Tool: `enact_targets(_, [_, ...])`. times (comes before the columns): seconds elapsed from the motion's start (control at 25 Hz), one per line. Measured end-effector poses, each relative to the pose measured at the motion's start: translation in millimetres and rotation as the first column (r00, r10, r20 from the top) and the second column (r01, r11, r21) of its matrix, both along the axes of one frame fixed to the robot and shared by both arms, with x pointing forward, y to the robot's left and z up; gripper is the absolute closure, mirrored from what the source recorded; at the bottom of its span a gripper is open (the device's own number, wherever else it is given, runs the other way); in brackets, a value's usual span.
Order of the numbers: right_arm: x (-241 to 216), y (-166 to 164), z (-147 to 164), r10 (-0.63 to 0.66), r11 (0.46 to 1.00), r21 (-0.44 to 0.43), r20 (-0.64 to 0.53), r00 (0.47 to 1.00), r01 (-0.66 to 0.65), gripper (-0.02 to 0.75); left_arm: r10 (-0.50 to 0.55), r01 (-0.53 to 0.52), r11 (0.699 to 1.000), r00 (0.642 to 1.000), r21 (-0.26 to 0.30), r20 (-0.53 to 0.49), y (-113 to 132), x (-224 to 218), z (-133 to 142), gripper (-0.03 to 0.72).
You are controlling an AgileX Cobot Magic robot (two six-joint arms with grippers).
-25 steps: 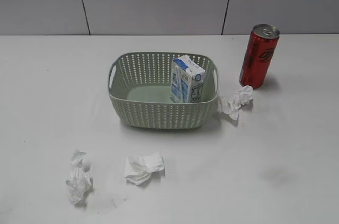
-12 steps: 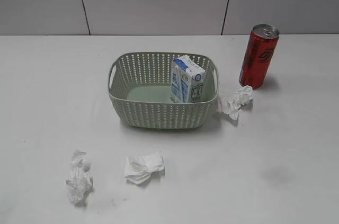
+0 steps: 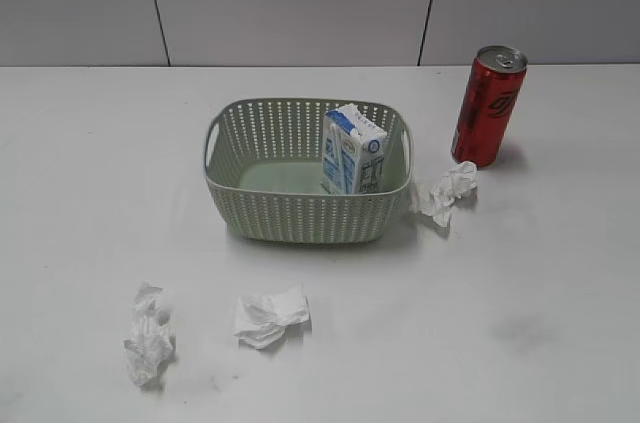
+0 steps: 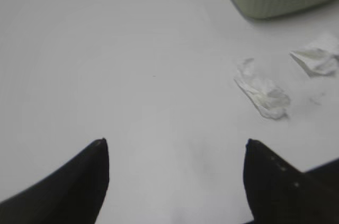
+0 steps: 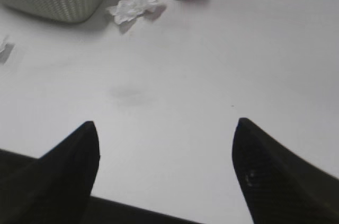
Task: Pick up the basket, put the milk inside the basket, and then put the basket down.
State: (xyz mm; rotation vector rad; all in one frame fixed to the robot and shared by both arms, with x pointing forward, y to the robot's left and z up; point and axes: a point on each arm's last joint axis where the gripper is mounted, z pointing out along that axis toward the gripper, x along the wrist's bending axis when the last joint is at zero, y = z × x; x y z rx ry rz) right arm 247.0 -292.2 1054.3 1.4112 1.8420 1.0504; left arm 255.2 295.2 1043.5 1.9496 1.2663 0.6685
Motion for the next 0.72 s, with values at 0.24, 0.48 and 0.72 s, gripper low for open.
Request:
enact_targets(0.24, [-14.2, -2.5, 0.2, -0.123, 0.992, 0.022, 0.094, 0.988, 0.121, 0.149, 0.226, -0.224, 0.974, 0.969, -0.037, 0.099, 5.9, -14.4, 1.1, 0.120])
enact_targets(0.48, [-14.2, -2.0, 0.2, -0.123, 0.992, 0.027, 0.093, 0.988, 0.121, 0.149, 0.290, -0.286, 0.957, 0.947, -0.052, 0.136, 6.5, -20.6, 1.0, 0.147])
enact_targets(0.72, [-14.2, -1.9, 0.3, -0.122, 0.992, 0.028, 0.093, 0.988, 0.120, 0.148, 0.293, -0.289, 0.956, 0.946, -0.053, 0.138, 6.5, -20.9, 1.0, 0.155])
